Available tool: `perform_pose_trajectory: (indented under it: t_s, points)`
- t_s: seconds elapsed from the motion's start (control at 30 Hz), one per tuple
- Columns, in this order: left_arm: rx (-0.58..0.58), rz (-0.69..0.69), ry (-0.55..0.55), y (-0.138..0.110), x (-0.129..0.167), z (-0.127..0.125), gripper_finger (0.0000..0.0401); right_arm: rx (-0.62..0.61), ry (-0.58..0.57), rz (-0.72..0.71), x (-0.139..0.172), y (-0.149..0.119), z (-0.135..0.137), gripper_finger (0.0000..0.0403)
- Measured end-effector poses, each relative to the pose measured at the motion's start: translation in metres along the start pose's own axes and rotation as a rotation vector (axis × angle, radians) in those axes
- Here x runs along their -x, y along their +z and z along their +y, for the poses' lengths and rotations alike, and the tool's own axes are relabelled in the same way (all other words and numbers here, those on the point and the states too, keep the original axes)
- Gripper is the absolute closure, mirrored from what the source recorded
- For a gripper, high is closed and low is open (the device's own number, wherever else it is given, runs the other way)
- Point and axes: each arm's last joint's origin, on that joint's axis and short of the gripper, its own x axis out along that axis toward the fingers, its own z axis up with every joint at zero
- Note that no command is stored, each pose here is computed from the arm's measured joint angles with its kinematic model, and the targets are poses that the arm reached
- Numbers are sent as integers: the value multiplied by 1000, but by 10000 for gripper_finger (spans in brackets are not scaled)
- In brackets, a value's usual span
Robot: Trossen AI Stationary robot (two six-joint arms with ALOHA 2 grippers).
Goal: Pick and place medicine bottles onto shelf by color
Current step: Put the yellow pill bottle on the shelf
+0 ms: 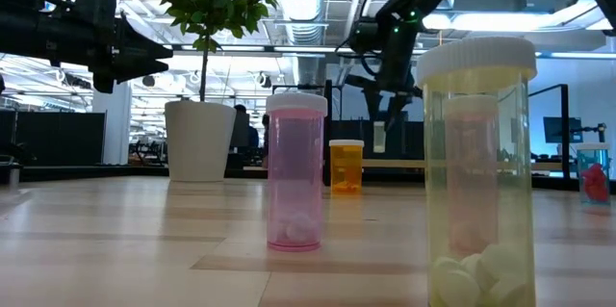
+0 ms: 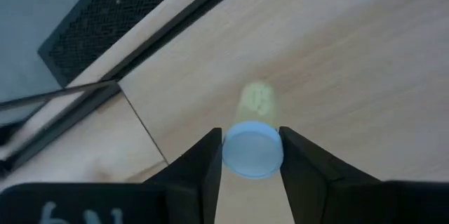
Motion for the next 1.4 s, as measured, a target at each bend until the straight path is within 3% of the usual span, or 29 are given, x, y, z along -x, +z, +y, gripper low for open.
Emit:
perform_pose_trajectory:
  t_s: [0.2,0.47,1.1,1.4]
  points:
    - [0,0,0,0,0,0,220,-159,16,13,-11,-1,5,241]
    - [0,0,0,0,0,0,220,-314,21,25,-5,1,10,241]
    - [0,0,0,0,0,0,220,-499,-21,6,-12,13,6,238]
    - [0,0,0,0,0,0,220,-528,-50,28,-17,21,4,238]
